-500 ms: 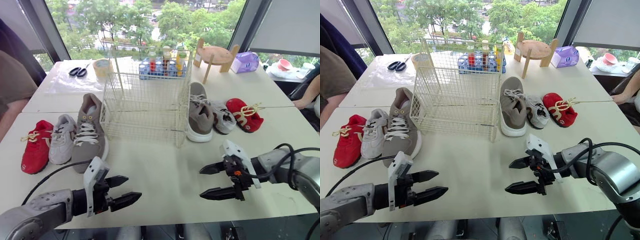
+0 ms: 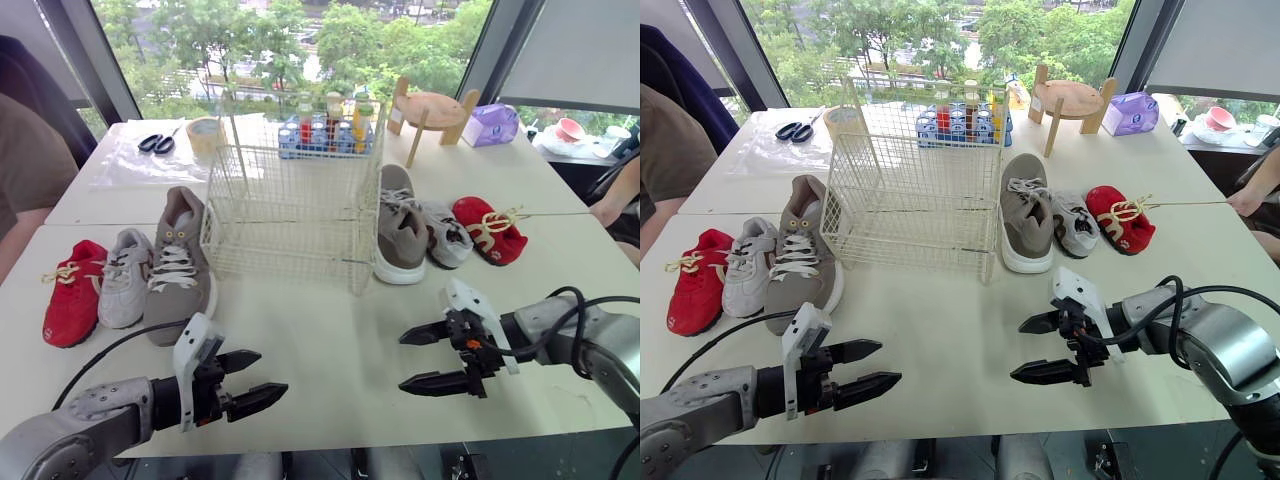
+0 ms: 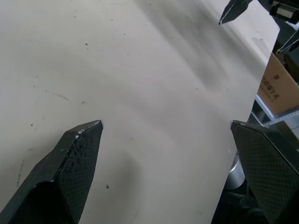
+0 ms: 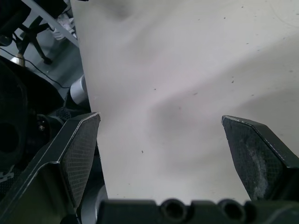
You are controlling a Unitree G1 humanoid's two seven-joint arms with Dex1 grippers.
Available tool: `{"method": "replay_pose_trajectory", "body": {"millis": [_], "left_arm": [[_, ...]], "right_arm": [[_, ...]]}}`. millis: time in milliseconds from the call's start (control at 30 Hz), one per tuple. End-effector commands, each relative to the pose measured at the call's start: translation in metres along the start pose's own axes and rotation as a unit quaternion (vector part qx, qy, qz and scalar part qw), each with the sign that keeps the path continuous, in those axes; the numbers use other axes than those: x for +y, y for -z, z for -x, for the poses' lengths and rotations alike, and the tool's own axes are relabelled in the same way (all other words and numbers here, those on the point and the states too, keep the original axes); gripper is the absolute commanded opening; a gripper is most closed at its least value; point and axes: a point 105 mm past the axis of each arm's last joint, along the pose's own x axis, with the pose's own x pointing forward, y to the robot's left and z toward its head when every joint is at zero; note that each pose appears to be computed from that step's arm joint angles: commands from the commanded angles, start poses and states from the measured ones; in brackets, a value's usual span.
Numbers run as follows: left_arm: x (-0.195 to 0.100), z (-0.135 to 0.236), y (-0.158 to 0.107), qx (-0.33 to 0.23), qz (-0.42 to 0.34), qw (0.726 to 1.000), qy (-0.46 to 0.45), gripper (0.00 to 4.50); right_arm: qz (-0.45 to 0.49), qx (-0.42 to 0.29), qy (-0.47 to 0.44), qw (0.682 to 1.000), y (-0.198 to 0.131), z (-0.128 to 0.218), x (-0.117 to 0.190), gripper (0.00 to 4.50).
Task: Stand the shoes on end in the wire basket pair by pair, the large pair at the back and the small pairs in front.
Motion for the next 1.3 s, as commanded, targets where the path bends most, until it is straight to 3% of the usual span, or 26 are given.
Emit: {"method": "replay_pose_trajectory", "body": {"millis": [33,233,433,667,800,967,1067,1300], "left_arm": [[-0.009,-0.002,0.001,0.006,-0.012,1.0,0.023,4.47],[-0.002,-0.003,-0.003,-0.002,-0.017,1.0,0.005,4.47],[-0.001,0.019,-0.041,-0.029,-0.048,0.998,0.014,4.47],[-0.016,0.043,-0.106,-0.025,-0.189,0.981,0.016,4.47],[-0.031,0.037,-0.123,-0.044,-0.23,0.972,0.027,4.47],[-0.035,0.03,-0.117,-0.045,-0.223,0.974,0.021,4.47],[-0.031,0.031,-0.109,-0.038,-0.214,0.976,0.006,4.5],[-0.019,0.037,-0.098,-0.013,-0.211,0.977,-0.025,4.5]], "right_arm": [[0.021,-0.008,0.004,1.0,-0.005,0.0,-0.001,4.47],[0.022,-0.008,0.048,0.999,-0.016,0.007,-0.016,4.47],[0.136,-0.081,0.053,0.986,-0.114,0.031,-0.006,4.47],[0.252,-0.047,0.002,0.967,-0.179,0.018,0.007,4.47],[0.226,-0.013,0.0,0.974,-0.191,-0.016,-0.001,4.47],[0.252,0.084,0.034,0.963,-0.168,-0.04,-0.031,4.47],[0.283,0.14,0.041,0.948,-0.156,-0.041,-0.046,3.6],[0.295,0.166,0.037,0.94,-0.152,-0.043,-0.053,0.07]]}}
